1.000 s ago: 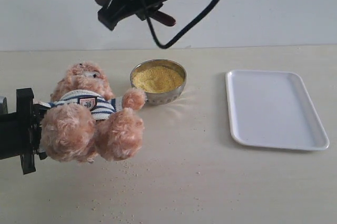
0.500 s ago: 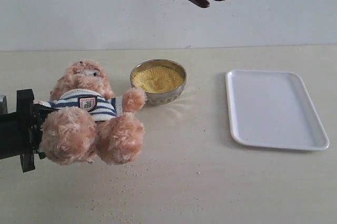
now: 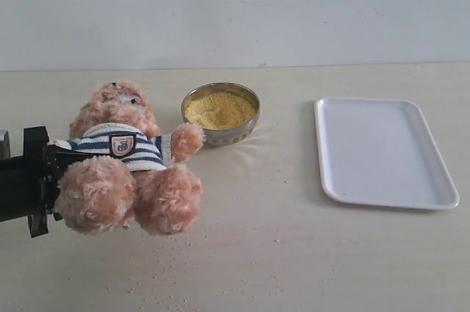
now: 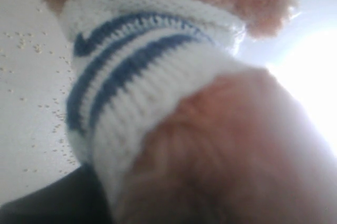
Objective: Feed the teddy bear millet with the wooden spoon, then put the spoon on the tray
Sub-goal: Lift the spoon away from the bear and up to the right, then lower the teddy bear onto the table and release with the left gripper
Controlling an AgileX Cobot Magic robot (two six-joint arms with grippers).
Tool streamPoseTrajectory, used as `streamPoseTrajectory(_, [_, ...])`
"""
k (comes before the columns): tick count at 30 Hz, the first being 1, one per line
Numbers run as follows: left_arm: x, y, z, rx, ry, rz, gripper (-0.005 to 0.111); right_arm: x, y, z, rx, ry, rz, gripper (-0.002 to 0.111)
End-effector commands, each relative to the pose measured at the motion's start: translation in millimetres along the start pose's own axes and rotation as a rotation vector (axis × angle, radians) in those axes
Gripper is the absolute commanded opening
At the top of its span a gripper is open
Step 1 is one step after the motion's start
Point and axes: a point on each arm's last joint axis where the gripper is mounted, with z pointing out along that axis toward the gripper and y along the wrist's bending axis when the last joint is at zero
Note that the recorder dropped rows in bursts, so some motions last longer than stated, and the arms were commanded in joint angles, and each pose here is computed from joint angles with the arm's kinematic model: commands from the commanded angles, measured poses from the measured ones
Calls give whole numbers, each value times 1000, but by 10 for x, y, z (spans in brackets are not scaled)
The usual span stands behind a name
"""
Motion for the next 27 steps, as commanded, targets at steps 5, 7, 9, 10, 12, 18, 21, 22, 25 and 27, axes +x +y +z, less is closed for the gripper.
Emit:
streamPoseTrajectory(5, [-57,-59,-7,40,-48,57,5,241,-311,38,69,19,65,0])
streamPoseTrajectory(7, [-76,-60,-8,41,-70,80,5,319,-372,17,81,30,73,0])
streamPoseTrajectory(9, [-91,-61,-9,39,-88,128,5,389,-422,16,89,46,69,0])
streamPoseTrajectory(10, [-94,-62,-10,38,-92,147,5,420,-449,8,94,52,74,0])
streamPoseTrajectory(12, [-103,-62,-10,36,-102,191,5,474,-499,5,107,56,88,0])
streamPoseTrajectory(18, [-151,-61,-6,7,-151,432,5,617,-590,97,122,72,119,0])
streamPoseTrajectory(21, [-202,-36,3,-43,-155,488,5,676,-580,153,110,92,125,0])
streamPoseTrajectory(22, [-223,-39,8,-48,-157,506,5,687,-579,162,109,97,124,0])
streamPoseTrajectory(25, [-253,-52,14,-49,-161,550,5,684,-579,161,108,94,123,0])
streamPoseTrajectory(27, [-258,-21,13,-86,-156,574,5,684,-579,161,108,94,123,0])
